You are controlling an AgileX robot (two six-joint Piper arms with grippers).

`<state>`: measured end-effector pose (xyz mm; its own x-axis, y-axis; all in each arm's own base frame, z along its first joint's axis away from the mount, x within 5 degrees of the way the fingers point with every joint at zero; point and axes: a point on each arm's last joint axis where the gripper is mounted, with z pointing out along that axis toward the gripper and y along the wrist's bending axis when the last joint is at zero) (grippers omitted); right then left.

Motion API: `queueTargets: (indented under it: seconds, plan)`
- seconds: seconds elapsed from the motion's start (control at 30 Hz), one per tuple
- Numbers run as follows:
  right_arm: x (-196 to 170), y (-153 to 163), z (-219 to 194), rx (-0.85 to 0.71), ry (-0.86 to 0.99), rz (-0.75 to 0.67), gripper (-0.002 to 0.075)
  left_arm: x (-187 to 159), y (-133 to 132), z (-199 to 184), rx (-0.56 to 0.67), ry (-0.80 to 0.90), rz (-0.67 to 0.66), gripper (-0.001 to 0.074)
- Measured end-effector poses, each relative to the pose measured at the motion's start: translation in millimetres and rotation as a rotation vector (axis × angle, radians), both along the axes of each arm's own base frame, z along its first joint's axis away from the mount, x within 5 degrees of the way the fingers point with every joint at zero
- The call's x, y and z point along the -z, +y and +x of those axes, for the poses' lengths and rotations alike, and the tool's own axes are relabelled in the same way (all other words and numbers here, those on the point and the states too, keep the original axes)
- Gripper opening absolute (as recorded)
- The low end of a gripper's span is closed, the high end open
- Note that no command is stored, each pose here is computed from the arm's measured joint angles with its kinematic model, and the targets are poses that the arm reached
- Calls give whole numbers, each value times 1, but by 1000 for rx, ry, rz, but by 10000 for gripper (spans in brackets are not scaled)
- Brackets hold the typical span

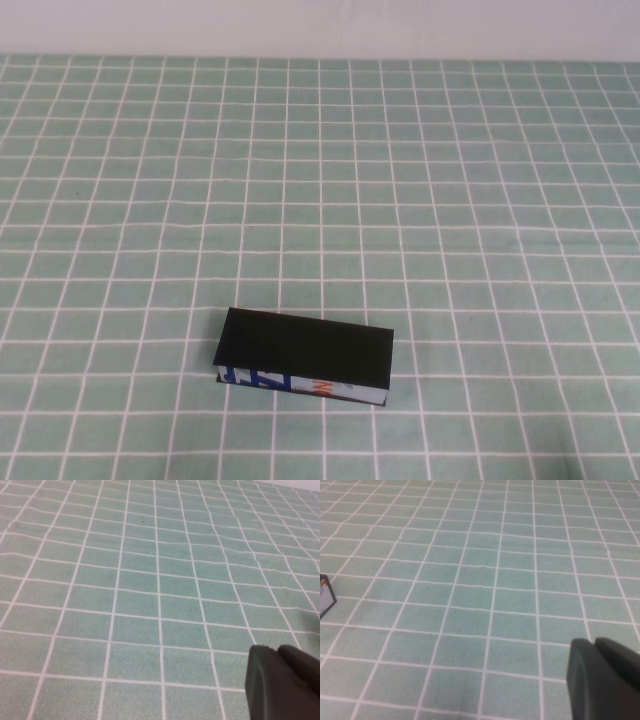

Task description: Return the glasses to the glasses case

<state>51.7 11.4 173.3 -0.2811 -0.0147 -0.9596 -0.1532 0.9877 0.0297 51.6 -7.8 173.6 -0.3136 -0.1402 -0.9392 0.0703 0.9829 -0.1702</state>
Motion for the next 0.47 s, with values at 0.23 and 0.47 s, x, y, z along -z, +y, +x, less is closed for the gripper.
queueTargets:
  seconds: [0.23,0.47]
  plan:
    - [0,0,0,0,0,5,-11,0,0,0,0,0,0,-2]
    - [0,0,0,0,0,6,-11,0,0,0,0,0,0,-2]
